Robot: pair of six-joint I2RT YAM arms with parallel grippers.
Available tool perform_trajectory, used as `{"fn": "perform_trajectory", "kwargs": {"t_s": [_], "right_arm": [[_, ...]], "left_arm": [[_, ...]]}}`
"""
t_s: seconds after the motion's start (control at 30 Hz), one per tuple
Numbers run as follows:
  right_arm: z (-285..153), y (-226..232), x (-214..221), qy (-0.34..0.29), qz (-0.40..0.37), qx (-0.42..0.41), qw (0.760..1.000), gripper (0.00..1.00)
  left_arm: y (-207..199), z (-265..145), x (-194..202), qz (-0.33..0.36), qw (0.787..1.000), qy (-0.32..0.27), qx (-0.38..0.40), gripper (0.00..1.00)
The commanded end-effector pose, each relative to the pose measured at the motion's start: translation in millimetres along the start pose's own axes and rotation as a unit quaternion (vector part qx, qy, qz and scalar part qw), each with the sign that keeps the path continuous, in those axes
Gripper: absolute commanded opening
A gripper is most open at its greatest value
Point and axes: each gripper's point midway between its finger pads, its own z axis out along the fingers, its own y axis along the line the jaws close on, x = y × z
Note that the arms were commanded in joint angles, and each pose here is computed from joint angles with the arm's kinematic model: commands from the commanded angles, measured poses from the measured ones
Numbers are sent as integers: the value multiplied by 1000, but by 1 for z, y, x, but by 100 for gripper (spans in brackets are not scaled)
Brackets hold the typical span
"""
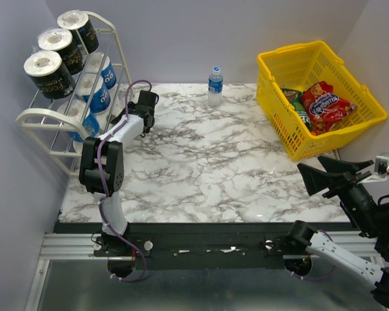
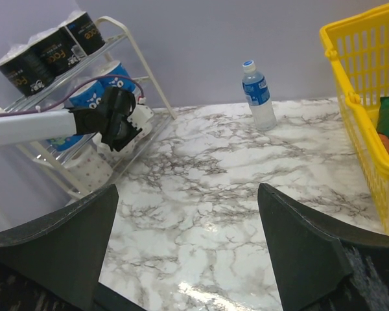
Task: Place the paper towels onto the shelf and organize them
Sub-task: Place the paper towel on the shelf.
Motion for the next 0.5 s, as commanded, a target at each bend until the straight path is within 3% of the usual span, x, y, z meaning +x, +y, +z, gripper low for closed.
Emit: {"fn": "perform_trajectory", "kwargs": {"t_s": [0.0, 0.13, 0.23, 0.47], "right_arm": [[4, -3, -4, -10, -10, 11, 1000, 97], [2, -5, -7, -15, -16, 13, 1000, 97], [0, -7, -9, -20, -12, 15, 1000, 97], [-2, -9, -9, -24, -14, 20, 999, 97]], "left_arm": [[13, 4, 10, 1, 999, 26, -35, 34], [11, 10, 11, 7, 998, 41, -43, 35], [15, 14, 15, 16, 996, 54, -67, 45], [20, 18, 17, 13, 994, 59, -96, 55]]}}
